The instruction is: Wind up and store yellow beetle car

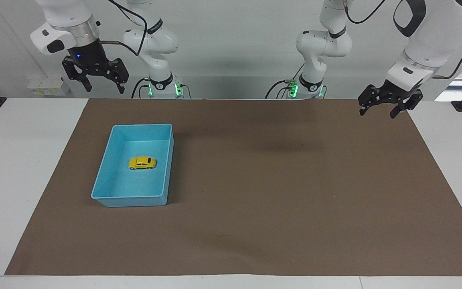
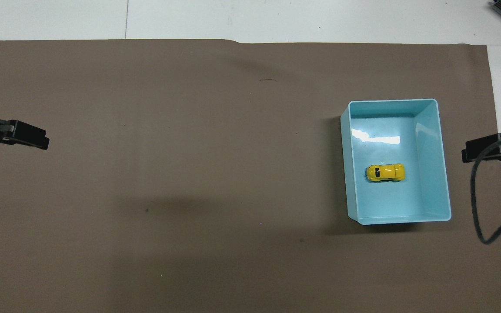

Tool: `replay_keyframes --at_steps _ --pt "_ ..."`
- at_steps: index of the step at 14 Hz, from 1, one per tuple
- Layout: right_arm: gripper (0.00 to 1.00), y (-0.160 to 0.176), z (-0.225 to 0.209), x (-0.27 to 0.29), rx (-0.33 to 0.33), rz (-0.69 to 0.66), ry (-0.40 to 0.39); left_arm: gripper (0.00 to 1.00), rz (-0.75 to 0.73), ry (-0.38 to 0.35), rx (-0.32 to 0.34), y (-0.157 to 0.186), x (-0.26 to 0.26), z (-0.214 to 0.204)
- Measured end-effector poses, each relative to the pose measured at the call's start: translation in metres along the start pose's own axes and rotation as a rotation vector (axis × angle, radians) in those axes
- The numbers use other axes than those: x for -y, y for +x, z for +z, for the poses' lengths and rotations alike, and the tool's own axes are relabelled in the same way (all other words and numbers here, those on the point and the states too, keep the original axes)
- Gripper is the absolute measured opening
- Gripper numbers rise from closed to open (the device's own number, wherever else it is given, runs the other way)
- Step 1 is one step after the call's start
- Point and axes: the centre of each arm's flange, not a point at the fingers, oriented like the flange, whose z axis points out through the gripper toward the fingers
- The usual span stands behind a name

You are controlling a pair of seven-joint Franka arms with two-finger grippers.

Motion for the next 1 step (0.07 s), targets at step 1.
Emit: replay_keyframes --at_steps 1 --pt "1.00 0.0001 -0.0004 0.0000 -0.001 0.000 0.000 1.00 0.000 0.000 0.000 0.0000 -0.0003 0.0000"
